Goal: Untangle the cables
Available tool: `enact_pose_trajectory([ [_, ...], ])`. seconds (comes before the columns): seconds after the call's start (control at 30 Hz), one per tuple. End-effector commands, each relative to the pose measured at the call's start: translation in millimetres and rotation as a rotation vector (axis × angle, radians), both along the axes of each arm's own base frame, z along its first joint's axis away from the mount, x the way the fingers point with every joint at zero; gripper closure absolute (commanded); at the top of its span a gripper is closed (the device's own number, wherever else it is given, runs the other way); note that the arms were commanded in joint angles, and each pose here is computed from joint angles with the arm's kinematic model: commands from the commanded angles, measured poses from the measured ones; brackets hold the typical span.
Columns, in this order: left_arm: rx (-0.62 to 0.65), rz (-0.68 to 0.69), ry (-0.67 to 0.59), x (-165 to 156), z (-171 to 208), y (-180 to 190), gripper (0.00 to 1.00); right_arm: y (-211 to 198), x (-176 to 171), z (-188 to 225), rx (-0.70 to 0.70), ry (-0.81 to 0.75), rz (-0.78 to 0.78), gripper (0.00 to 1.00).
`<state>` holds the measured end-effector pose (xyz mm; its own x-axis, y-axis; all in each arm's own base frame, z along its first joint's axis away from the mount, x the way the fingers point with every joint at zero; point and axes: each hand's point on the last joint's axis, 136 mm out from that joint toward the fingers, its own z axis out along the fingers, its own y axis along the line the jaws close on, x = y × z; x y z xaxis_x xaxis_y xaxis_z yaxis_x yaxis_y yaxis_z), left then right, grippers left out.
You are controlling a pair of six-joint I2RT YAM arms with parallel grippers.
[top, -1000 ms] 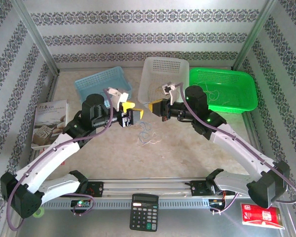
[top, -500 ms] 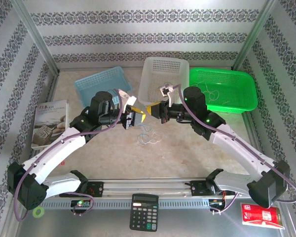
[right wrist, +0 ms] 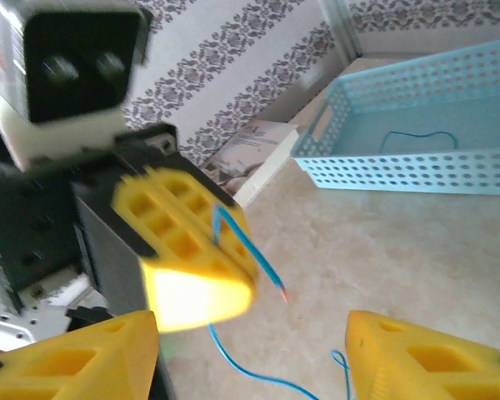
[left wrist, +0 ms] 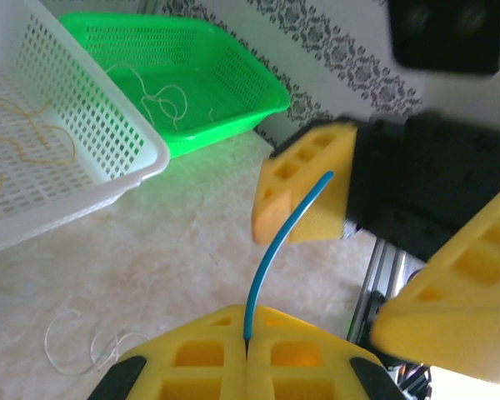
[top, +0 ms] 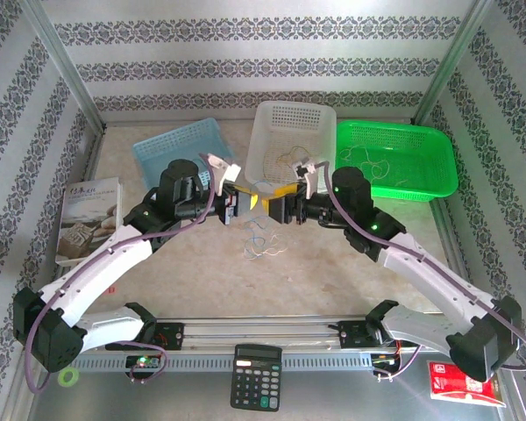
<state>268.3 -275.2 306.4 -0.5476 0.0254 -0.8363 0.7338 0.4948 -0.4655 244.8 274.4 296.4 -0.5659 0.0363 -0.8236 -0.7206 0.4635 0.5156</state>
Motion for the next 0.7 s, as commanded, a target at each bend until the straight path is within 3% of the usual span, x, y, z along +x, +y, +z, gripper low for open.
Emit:
enact_pose_trajectory([
  [0.0, -0.093, 0.013, -0.064, 0, 46, -2, 1.00, -4, 4, 1, 0.012, -0.069, -0.051, 0.34],
  [0.3, -0.137, 0.009, -0.032, 5, 64, -8, 1.00, 15, -1, -18, -0.039, -0.117, -0.014, 0.32],
  [0.5, -0.187, 0.002, -0.033, 5, 83, -10, 1.00, 24, 20, -31, -0.058, -0.128, -0.074, 0.34],
  [0.57, -0.211, 0.008, -0.034, 4, 92, -10, 1.00, 26, 30, -34, -0.046, -0.133, -0.106, 0.41],
  [0.67, -0.257, 0.022, -0.042, 4, 110, -8, 1.00, 29, 44, -44, -0.026, -0.124, -0.156, 0.65],
])
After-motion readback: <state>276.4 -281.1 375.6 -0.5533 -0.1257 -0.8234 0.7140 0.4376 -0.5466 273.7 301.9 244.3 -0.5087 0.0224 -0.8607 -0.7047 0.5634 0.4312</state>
